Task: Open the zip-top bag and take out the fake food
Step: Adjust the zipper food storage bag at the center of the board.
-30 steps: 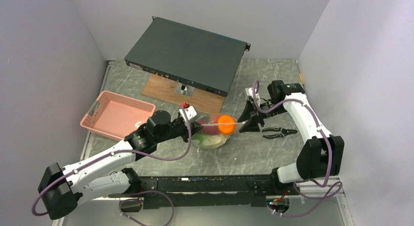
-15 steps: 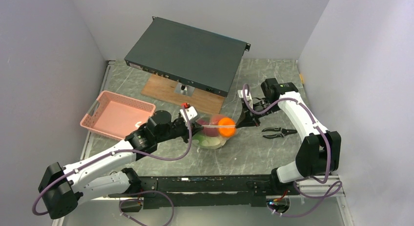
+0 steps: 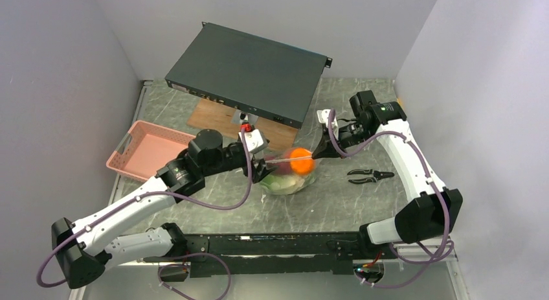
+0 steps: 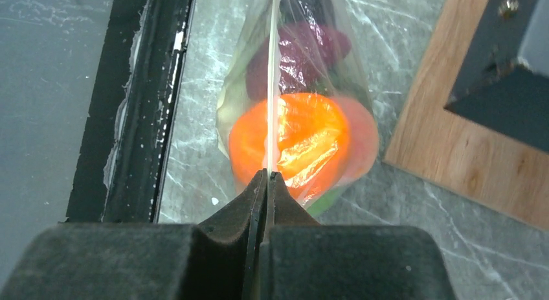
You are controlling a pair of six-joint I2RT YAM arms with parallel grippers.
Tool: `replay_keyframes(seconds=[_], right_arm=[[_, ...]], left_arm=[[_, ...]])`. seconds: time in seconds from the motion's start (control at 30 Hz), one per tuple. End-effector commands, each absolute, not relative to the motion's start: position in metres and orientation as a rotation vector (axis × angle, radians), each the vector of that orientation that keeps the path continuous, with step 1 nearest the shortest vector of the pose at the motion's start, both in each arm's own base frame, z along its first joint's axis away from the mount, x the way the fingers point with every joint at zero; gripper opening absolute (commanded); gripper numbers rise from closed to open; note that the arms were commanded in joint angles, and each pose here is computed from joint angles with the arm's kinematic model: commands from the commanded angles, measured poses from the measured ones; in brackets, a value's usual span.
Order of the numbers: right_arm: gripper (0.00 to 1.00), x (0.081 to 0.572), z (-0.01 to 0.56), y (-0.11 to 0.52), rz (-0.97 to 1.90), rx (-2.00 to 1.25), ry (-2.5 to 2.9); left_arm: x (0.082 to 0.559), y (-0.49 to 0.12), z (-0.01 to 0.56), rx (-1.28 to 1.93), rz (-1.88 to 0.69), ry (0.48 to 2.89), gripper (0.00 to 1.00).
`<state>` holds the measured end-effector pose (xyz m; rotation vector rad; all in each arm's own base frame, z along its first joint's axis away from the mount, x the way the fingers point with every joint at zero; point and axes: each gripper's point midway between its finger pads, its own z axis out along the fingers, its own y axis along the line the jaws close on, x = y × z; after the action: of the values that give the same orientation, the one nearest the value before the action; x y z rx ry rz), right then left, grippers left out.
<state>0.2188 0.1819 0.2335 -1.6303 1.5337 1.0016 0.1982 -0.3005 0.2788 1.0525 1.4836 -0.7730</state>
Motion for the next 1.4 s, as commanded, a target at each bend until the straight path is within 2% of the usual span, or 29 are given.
replay_keyframes(seconds=[0.0,0.2,0.53,0.57,0.6,0.73,0.87,1.0,1.07,1.13,1.23,1.3,1.37], right_arm=[[0.00,0.205,0.263,0.196,1.038,-1.621,1.442],[0.00,0.204,0.276,0.202,1.060,-1.607,1.406],[0.00,0.200,0.275,0.204,1.077,-1.608,1.402],[0.00,0.199,0.275,0.204,1.076,-1.609,1.402],[0.00,0.200,0.275,0.204,1.078,-1.607,1.403],[0.00,0.199,0.274,0.205,1.079,-1.611,1.402],[0.00,0.200,0.276,0.205,1.077,-1.611,1.405],[0.00,0.200,0.284,0.207,1.094,-1.589,1.403],[0.10,0.198,0.291,0.208,1.105,-1.585,1.399],[0.30,0.194,0.301,0.207,1.110,-1.583,1.385],[0.50,0.187,0.321,0.207,1.120,-1.573,1.346],[0.57,0.183,0.335,0.207,1.120,-1.557,1.317],[0.58,0.185,0.342,0.204,1.134,-1.516,1.308]], left_arm=[[0.192,-0.316,0.308,1.181,-0.784,1.364,0.84],[0.198,-0.348,0.302,1.302,-0.758,1.343,0.80],[0.205,-0.375,0.276,1.396,-0.726,1.387,0.58],[0.205,-0.377,0.275,1.401,-0.729,1.386,0.54],[0.205,-0.378,0.275,1.406,-0.736,1.384,0.45],[0.204,-0.383,0.270,1.423,-0.753,1.397,0.31],[0.203,-0.383,0.267,1.432,-0.759,1.418,0.00],[0.203,-0.376,0.268,1.386,-0.754,1.451,0.00],[0.207,-0.370,0.275,1.302,-0.744,1.453,0.00],[0.210,-0.358,0.287,1.195,-0.739,1.445,0.00],[0.210,-0.346,0.292,1.098,-0.775,1.442,0.00],[0.208,-0.340,0.289,1.063,-0.791,1.452,0.00],[0.206,-0.336,0.291,1.035,-0.800,1.437,0.00]])
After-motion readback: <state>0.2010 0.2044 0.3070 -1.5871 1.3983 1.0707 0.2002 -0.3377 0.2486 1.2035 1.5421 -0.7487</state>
